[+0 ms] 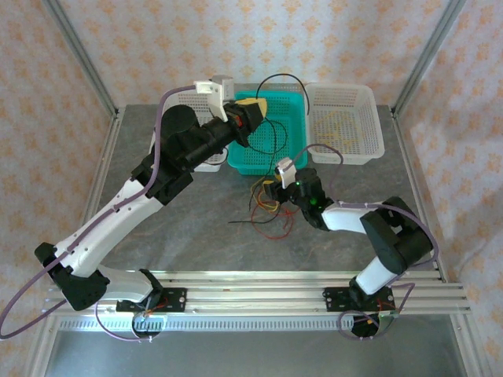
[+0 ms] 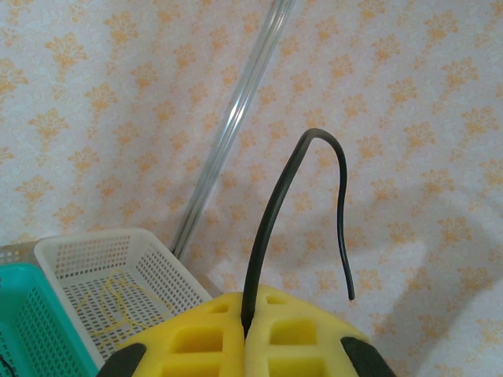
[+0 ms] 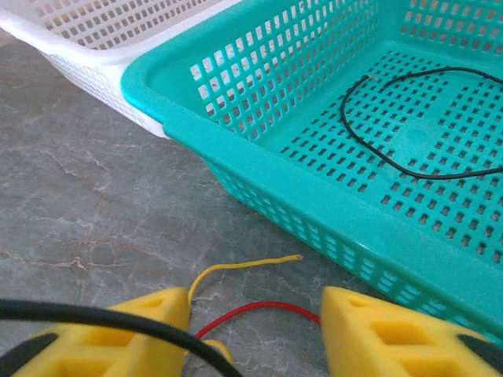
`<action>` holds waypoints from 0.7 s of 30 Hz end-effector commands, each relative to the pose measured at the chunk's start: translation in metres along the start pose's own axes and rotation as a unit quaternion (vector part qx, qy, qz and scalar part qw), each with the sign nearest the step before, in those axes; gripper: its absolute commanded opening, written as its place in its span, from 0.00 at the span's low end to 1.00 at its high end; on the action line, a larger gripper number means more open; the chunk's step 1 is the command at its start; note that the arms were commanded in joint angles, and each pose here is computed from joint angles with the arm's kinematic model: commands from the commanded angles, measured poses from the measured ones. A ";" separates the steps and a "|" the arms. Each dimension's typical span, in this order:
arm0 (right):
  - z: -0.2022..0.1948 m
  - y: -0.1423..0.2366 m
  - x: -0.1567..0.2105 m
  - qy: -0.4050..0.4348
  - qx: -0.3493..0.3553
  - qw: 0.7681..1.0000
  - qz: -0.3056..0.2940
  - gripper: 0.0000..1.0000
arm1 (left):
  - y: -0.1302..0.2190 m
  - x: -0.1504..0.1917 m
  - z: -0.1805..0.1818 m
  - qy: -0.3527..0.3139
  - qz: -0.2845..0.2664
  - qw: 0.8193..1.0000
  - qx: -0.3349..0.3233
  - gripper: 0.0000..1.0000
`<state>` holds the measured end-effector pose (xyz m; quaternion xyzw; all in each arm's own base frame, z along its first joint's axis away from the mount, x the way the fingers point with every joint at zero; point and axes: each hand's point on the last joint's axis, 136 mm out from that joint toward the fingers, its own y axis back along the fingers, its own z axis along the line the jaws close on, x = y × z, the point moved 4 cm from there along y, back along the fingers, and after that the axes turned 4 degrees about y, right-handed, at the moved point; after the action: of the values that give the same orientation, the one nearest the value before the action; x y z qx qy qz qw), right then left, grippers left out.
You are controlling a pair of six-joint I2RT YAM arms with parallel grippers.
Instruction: Untangle the cables
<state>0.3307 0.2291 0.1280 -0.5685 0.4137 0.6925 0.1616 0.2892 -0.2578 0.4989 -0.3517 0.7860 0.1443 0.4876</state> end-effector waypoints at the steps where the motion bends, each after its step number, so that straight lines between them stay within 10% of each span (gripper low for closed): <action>1: -0.004 -0.003 -0.013 0.001 0.013 1.000 -0.023 0.35 | 0.011 -0.017 -0.007 -0.004 -0.018 1.000 0.006 0.00; 21: -0.012 0.013 0.036 -0.022 0.062 0.996 0.056 0.06 | 0.058 -0.086 -0.031 -0.044 -0.106 0.993 -0.027 0.00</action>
<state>0.3216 0.2076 0.0971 -0.5230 0.4768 0.6893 0.1550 0.2632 -0.2197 0.5613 -0.4112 0.7423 0.1270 0.5136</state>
